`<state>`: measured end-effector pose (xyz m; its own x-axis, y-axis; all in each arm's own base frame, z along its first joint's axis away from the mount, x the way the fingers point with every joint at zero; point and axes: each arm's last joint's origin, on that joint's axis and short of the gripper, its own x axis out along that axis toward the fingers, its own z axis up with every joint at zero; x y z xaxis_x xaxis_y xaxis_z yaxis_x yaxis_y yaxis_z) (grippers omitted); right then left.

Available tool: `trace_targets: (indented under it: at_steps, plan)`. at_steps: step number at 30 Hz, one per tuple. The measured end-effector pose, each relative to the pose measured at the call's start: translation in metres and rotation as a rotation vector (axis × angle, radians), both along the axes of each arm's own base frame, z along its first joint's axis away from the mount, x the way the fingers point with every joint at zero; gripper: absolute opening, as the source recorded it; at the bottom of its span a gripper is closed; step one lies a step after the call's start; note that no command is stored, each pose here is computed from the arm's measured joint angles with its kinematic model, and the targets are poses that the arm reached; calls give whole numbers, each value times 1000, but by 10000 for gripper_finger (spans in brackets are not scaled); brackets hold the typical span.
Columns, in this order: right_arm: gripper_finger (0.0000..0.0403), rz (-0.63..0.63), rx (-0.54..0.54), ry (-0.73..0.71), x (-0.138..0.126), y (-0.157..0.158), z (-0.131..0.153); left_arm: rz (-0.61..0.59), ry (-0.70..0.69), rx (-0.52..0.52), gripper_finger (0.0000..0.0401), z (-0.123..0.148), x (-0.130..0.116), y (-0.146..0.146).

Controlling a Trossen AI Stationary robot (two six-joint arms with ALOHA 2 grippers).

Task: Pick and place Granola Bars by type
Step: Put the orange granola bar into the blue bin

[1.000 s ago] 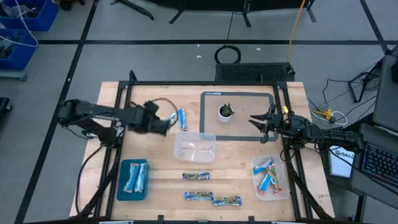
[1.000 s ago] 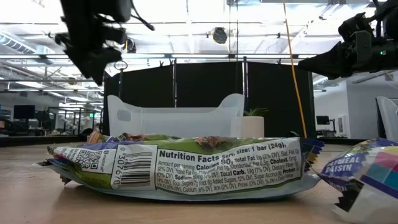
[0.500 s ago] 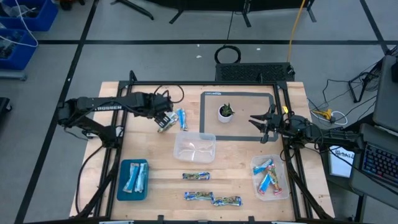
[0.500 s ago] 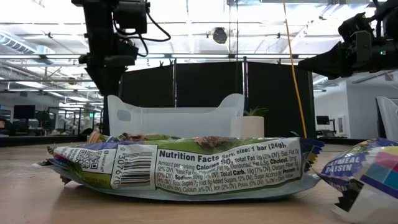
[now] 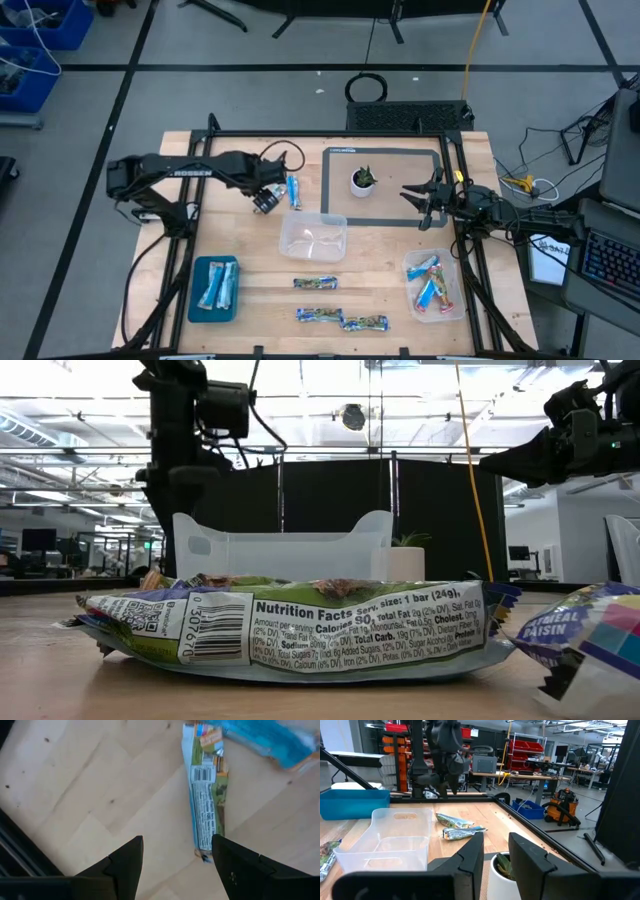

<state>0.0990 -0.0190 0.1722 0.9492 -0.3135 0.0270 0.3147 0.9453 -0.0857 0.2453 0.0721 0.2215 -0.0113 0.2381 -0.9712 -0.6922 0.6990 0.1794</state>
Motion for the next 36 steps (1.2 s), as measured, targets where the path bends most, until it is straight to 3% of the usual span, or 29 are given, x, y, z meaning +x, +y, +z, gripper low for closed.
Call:
trace_targets:
  at_steps: [7, 13, 21, 27, 31, 36]
  plan:
    - [82, 0, 0, 0, 0, 0, 0, -40, 12, 88, 239, -12, 2, -2]
    - [82, 0, 0, 0, 0, 0, 0, -84, -128, 156, 239, -39, -22, -5]
    - [82, 0, 0, 0, 0, 0, 0, -24, -496, 292, 239, -44, -70, -5]
    - [82, 0, 0, 0, 0, 0, 0, -135, -849, 333, 239, -50, -89, -11]
    - [82, 0, 0, 0, 0, 0, 0, -264, -948, 304, 239, -59, -97, -18]
    - [82, 0, 0, 0, 0, 0, 0, -338, -996, 275, 239, -62, -103, -23]
